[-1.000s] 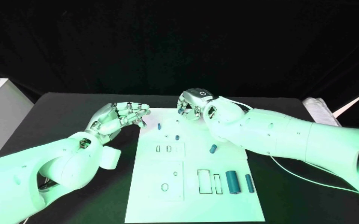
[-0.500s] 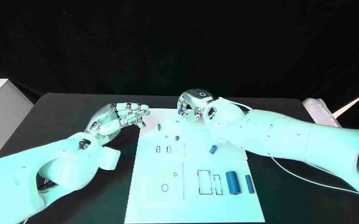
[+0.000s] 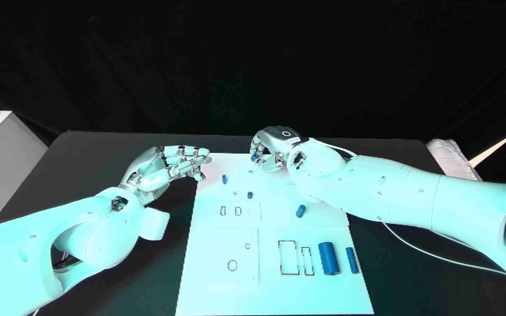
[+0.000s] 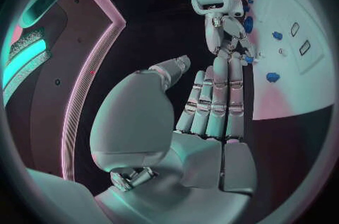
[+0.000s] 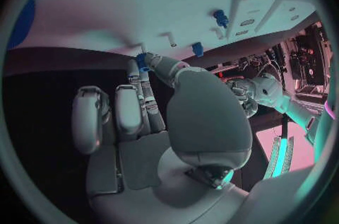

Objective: Assemble the parts on the task board

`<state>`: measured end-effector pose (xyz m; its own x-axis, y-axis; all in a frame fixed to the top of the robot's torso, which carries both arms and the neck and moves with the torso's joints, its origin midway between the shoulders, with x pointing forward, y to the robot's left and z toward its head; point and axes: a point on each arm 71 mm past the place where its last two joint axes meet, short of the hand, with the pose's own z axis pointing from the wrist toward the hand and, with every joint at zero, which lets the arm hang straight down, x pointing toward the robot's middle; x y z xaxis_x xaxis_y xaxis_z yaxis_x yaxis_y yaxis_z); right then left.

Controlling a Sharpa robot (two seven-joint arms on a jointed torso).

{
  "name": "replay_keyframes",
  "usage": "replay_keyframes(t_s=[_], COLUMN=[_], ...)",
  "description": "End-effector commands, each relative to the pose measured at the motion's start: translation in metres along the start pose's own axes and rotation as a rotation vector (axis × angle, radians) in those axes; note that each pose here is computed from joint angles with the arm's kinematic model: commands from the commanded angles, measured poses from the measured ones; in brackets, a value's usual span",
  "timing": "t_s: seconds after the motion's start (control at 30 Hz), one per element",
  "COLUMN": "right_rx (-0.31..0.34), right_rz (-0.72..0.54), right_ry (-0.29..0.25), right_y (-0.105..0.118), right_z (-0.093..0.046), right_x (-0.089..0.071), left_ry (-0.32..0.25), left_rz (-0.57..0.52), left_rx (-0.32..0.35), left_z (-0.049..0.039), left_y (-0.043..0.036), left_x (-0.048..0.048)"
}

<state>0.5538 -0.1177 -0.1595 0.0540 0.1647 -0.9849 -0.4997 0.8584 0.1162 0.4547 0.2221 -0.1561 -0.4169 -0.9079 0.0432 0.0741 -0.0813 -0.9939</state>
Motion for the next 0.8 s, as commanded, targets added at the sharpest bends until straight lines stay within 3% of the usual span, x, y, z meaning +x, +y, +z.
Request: replay_keyframes(t_s=[0.03,0.8], right_rx=[-0.004,-0.001], right_rz=[-0.008,0.003], right_ry=[0.044,0.032], right_y=[0.0005,0.0004], right_z=[-0.003,-0.005], right_x=[0.0092,0.0082], left_ry=[0.006,-0.008], left_rz=[-0.002,0.004], left_rx=[0.007,0.003], left_z=[0.0004,0.0007], left_y=[-0.0013,-0.0006], left_x=[0.0009,-0.0016])
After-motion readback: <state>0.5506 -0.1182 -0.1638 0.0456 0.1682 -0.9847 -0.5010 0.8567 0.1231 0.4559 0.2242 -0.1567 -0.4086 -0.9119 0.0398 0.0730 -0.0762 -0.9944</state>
